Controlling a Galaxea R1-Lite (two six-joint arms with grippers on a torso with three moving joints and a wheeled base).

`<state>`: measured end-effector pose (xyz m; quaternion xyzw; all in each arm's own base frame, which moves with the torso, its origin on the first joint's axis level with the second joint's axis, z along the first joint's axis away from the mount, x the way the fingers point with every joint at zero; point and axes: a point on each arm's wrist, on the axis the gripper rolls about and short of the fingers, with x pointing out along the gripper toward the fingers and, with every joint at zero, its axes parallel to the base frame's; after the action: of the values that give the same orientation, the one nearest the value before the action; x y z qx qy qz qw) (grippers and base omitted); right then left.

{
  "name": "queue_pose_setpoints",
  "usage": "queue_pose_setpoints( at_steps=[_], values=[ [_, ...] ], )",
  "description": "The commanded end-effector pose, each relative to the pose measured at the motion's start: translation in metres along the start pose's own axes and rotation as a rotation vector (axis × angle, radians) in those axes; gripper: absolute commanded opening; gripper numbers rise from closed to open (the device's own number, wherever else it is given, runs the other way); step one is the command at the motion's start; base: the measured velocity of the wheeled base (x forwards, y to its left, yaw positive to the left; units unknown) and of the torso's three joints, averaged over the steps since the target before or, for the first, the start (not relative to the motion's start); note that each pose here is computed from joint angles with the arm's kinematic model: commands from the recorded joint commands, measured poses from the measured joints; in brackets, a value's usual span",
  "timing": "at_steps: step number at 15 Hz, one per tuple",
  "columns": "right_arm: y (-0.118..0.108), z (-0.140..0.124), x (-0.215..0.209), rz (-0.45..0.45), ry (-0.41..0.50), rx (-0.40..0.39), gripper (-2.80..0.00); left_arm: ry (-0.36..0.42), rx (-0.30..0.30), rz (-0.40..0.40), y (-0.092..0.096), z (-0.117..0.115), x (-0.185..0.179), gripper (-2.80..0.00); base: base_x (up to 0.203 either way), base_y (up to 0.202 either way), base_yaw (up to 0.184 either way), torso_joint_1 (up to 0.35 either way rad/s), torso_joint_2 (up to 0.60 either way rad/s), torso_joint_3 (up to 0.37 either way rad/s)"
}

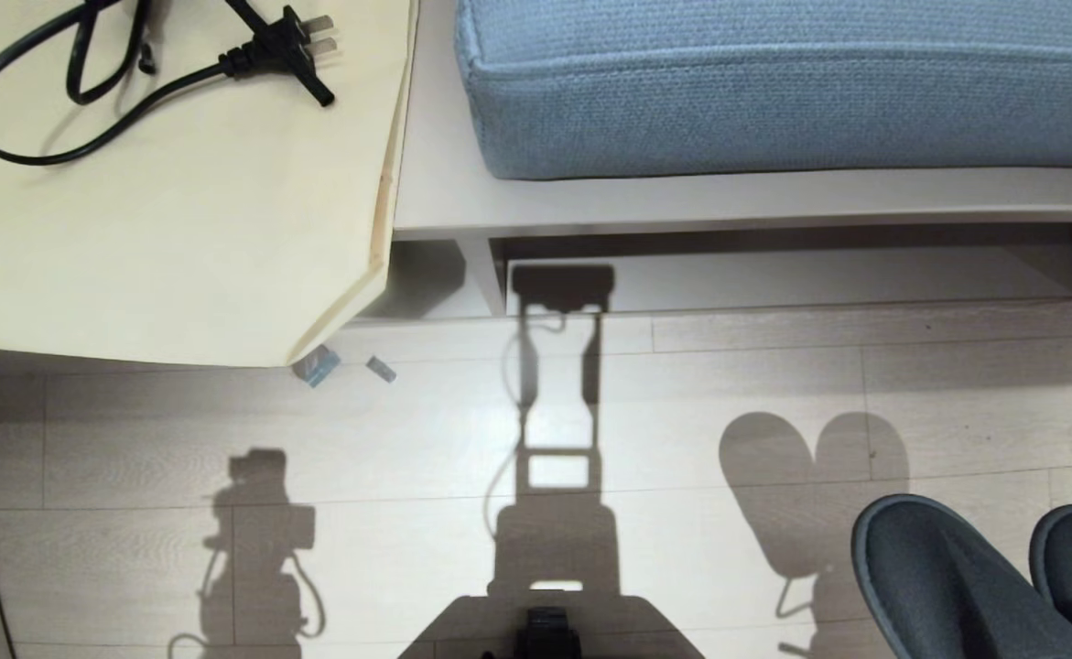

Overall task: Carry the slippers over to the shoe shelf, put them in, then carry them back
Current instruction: Place the slippers on the floor

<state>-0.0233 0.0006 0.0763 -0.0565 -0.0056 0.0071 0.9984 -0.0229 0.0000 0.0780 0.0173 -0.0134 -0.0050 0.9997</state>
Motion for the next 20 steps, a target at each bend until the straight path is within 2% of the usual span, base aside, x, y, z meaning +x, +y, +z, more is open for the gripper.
queue_pose_setpoints(
  at_steps=[1, 20],
  values=[
    [0.0000, 0.0001, 0.0003, 0.001, 0.004, 0.001, -2.80, 0.008, -0.007, -0.001, -0.0001, -0.0020, 0.0006, -2.80, 0.000, 0.000, 0.000, 0.002, 0.00, 0.140],
    [0.0000, -0.0002, 0.0003, 0.000, 0.007, 0.029, -2.80, 0.007, -0.035, 0.004, 0.0000, -0.0019, 0.0006, -2.80, 0.000, 0.000, 0.000, 0.003, 0.00, 0.202]
  ],
)
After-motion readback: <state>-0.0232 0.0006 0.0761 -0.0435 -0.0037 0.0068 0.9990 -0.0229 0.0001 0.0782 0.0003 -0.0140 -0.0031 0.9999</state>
